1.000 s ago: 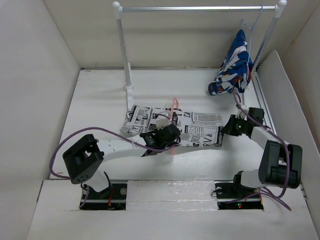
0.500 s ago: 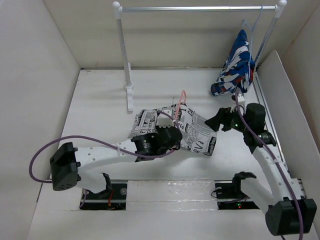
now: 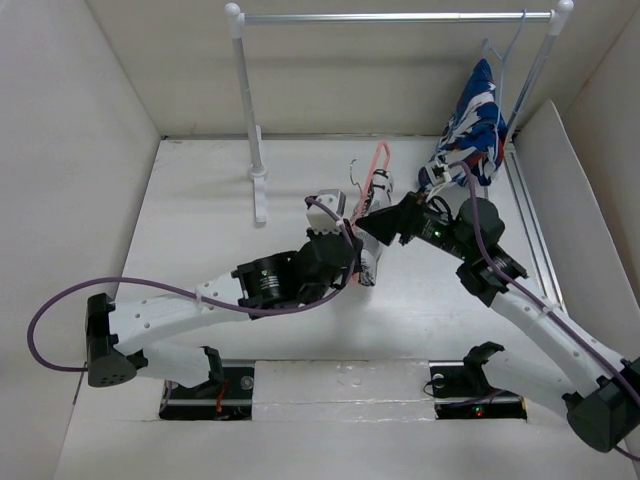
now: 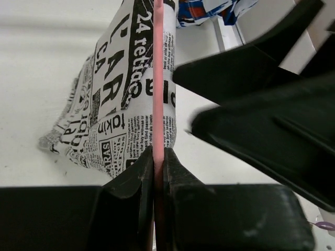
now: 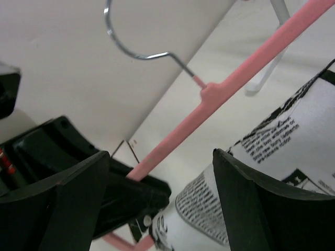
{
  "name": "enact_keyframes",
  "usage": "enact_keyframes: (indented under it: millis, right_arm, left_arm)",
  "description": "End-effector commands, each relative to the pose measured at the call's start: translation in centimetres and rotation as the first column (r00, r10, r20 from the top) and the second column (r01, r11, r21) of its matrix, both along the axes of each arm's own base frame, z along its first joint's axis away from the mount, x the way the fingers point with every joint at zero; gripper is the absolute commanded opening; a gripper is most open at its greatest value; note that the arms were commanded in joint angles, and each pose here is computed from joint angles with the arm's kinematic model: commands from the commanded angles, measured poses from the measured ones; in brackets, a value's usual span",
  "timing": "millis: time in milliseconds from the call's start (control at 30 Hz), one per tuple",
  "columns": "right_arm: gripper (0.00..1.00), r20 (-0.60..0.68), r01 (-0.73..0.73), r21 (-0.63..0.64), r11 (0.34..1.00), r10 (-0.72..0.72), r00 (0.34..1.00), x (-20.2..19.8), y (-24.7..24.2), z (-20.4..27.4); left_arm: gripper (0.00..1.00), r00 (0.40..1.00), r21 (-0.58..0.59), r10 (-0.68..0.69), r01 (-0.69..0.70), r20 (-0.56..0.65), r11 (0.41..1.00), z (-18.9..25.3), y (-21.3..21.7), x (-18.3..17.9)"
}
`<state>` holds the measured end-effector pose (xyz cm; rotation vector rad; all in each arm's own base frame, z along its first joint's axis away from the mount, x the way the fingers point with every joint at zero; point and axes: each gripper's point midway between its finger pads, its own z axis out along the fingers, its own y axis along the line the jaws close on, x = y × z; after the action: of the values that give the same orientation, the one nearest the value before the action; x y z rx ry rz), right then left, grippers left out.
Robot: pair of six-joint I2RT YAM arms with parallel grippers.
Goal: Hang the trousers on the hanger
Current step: Place the hanger at the clothesline.
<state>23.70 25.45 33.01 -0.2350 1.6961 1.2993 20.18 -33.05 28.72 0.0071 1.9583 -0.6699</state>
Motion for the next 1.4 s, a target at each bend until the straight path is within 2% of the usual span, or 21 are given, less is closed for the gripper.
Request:
enact_keyframes:
  millis: [0, 200, 300, 333, 400, 433, 500, 533, 667, 700, 733, 833, 867, 933, 1100, 1167, 1233, 1333, 1367]
  right_arm:
    - [0.84, 0.044, 0.015, 0.157, 0.988, -0.022, 0.999, 1.3, 1.2, 4.7]
    - [0.79, -0.020, 0.000, 0.202, 0.979, 0.004, 1.000, 0.8, 3.1, 3.9]
    - [0.70, -0.042, -0.029, 0.243, 0.970, 0.040, 0.998, 0.1, 4.1, 4.0]
    - [0.63, -0.047, -0.026, 0.255, 0.967, 0.039, 0.998, 0.2, 4.1, 4.1]
    - [0.57, -0.063, -0.045, 0.286, 0.957, 0.065, 0.996, -0.7, 4.8, 4.7]
    - [0.44, -0.067, -0.045, 0.298, 0.953, 0.068, 0.995, -0.8, 4.9, 5.2]
    - [0.31, -0.084, -0.021, 0.323, 0.946, 0.051, 0.995, -0.6, 4.7, 5.8]
    - [0.19, -0.084, -0.013, 0.337, 0.941, 0.044, 0.996, -0.5, 4.6, 6.5]
    - [0.05, -0.067, 0.024, 0.355, 0.935, 0.000, 0.998, 1.9, 3.5, 8.8]
    - [0.04, -0.058, 0.030, 0.360, 0.932, -0.010, 0.998, 2.4, 3.3, 9.5]
    - [0.02, -0.052, 0.052, 0.361, 0.931, -0.035, 0.998, 3.4, 2.6, 10.2]
    - [0.00, -0.004, 0.060, 0.365, 0.929, -0.063, 0.998, 5.6, 2.1, 13.1]
    - [0.00, 0.027, 0.076, 0.374, 0.924, -0.093, 0.995, 6.6, 1.1, 15.1]
    - [0.00, 0.027, 0.090, 0.364, 0.927, -0.107, 0.994, 8.9, 1.1, 15.3]
    - [0.00, 0.052, 0.109, 0.378, 0.919, -0.139, 0.989, 14.2, -0.2, 18.1]
    - [0.00, 0.025, 0.105, 0.392, 0.914, -0.125, 0.992, 16.8, 0.2, 17.5]
    - [0.00, 0.016, 0.110, 0.409, 0.906, -0.127, 0.992, 19.2, 0.4, 17.6]
    - [0.00, 0.038, 0.091, 0.446, 0.890, -0.121, 0.992, 20.9, 0.1, 19.3]
    - [0.00, 0.007, 0.114, 0.469, 0.876, -0.133, 0.991, 22.9, 0.0, 18.6]
  left_arm:
    - [0.00, 0.994, -0.189, 0.036, -0.016, 0.103, 0.982, 8.1, 0.4, 0.3]
    - [0.00, 0.993, -0.234, 0.017, 0.011, 0.121, 0.972, 10.0, 0.5, -0.1]
    - [0.00, 0.991, -0.240, -0.009, 0.041, 0.133, 0.970, 10.8, 0.0, -0.5]
    - [0.00, 0.990, -0.240, -0.011, 0.044, 0.138, 0.970, 10.9, 0.0, -0.5]
    - [0.00, 0.988, -0.233, -0.012, 0.049, 0.154, 0.971, 11.5, -0.2, -0.4]
    - [0.00, 0.987, -0.234, -0.016, 0.054, 0.162, 0.971, 11.8, -0.4, -0.3]
    - [0.00, 0.984, -0.236, -0.015, 0.057, 0.176, 0.970, 12.5, -0.7, -0.2]
    - [0.00, 0.984, -0.238, -0.009, 0.052, 0.178, 0.970, 12.7, -0.6, -0.1]
    - [0.00, 0.978, -0.255, 0.007, 0.047, 0.209, 0.966, 14.5, -0.5, 0.2]
    - [0.02, 0.974, -0.255, 0.007, 0.052, 0.227, 0.966, 15.3, -0.3, 0.1]
    - [0.15, 0.972, -0.256, 0.011, 0.051, 0.236, 0.965, 15.8, -0.2, 0.2]
    - [0.37, 0.967, -0.271, 0.024, 0.047, 0.255, 0.962, 17.4, 0.7, 0.1]
    - [0.41, 0.966, -0.283, 0.031, 0.046, 0.259, 0.958, 17.8, 1.1, 0.0]
    - [0.47, 0.966, -0.299, 0.040, 0.039, 0.255, 0.953, 18.1, 1.8, -0.1]
    - [0.49, 0.971, -0.340, 0.065, 0.019, 0.232, 0.940, 18.1, 4.8, -0.8]
    - [0.49, 0.973, -0.357, 0.084, -0.001, 0.215, 0.934, 17.9, 6.2, -1.1]
    - [0.49, 0.977, -0.342, 0.089, -0.017, 0.196, 0.939, 16.5, 6.6, -1.1]
    - [0.49, 0.984, -0.325, 0.086, -0.031, 0.155, 0.945, 14.5, 7.2, -1.4]
    - [0.49, 0.990, -0.307, 0.080, -0.040, 0.117, 0.951, 12.7, 7.6, -1.7]
